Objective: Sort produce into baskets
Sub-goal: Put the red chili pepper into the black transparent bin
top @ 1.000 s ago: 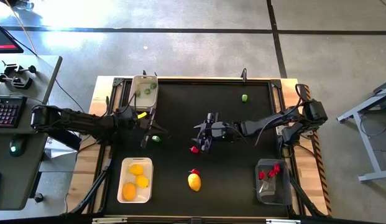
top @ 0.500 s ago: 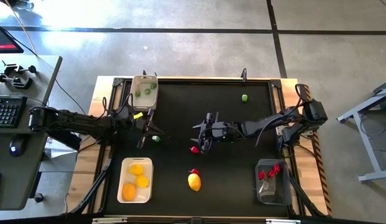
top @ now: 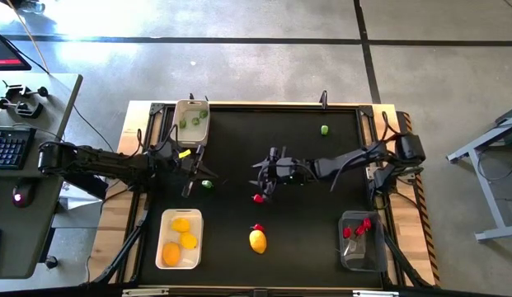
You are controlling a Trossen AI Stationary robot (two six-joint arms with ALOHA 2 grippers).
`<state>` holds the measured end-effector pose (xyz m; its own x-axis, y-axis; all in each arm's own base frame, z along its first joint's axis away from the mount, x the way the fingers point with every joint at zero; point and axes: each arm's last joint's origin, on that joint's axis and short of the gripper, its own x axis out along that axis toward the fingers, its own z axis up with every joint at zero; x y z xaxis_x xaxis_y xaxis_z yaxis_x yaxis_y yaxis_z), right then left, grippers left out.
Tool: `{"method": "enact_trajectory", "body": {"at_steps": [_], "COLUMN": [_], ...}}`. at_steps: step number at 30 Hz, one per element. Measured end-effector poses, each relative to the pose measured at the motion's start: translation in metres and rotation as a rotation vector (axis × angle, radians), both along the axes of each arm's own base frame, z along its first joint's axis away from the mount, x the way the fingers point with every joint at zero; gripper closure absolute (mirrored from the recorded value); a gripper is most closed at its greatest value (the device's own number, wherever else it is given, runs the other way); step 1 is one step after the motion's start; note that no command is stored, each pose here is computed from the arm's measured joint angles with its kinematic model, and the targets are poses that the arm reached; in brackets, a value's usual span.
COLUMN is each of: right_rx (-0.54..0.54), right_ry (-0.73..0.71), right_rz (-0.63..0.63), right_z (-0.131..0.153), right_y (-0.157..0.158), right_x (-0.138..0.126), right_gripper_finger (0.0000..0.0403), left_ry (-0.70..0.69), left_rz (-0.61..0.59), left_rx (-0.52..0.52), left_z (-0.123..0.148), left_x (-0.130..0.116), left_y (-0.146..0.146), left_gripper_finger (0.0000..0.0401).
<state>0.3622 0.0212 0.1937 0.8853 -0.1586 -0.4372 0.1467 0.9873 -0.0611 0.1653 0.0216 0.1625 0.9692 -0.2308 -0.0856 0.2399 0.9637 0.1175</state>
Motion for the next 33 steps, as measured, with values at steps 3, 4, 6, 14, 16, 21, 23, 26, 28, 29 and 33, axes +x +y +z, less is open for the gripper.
{"method": "enact_trajectory", "body": {"at_steps": [3, 4, 6, 14, 16, 21, 23, 26, 28, 29, 33], "right_rx": [0.022, 0.040, 0.079, 0.160, 0.171, 0.176, 0.179, 0.196, 0.201, 0.200, 0.191], "right_ry": [0.023, 0.034, 0.070, 0.212, 0.209, 0.185, 0.177, 0.167, 0.169, 0.172, 0.202], "right_rz": [-0.002, -0.006, -0.020, -0.047, -0.039, -0.066, -0.067, -0.075, -0.080, -0.082, -0.087], "right_z": [0.008, 0.011, 0.014, 0.013, 0.015, 0.017, 0.017, 0.018, 0.016, 0.015, 0.001], "right_y": [0.004, 0.006, 0.009, 0.030, 0.037, 0.051, 0.053, 0.053, 0.053, 0.053, 0.054], "right_x": [-0.005, -0.007, -0.010, -0.018, -0.018, -0.020, -0.020, -0.020, -0.019, -0.018, -0.013], "right_gripper_finger": [0.0153, 0.0153, 0.0153, 0.0153, 0.0153, 0.0153, 0.0153, 0.0153, 0.0153, 0.0153, 0.0153], "left_ry": [0.006, 0.004, -0.009, -0.032, -0.038, -0.039, -0.052, -0.073, -0.078, -0.077, -0.067], "left_rz": [0.000, 0.000, 0.005, 0.025, 0.029, 0.030, 0.033, 0.035, 0.034, 0.034, 0.034], "left_rx": [0.000, 0.005, 0.008, -0.014, -0.013, -0.007, -0.003, 0.002, 0.008, 0.010, -0.004], "left_z": [-0.001, -0.001, 0.001, 0.005, 0.006, 0.006, 0.007, 0.010, 0.010, 0.010, 0.009], "left_x": [0.000, 0.000, 0.000, -0.003, -0.003, -0.003, -0.003, -0.003, -0.003, -0.003, -0.003], "left_y": [0.000, 0.000, 0.001, 0.003, 0.004, 0.004, 0.005, 0.005, 0.005, 0.005, 0.005], "left_gripper_finger": [0.0401, 0.0401, 0.0401, 0.0401, 0.0401, 0.0401, 0.0401, 0.0401, 0.0401, 0.0401, 0.0401]}}
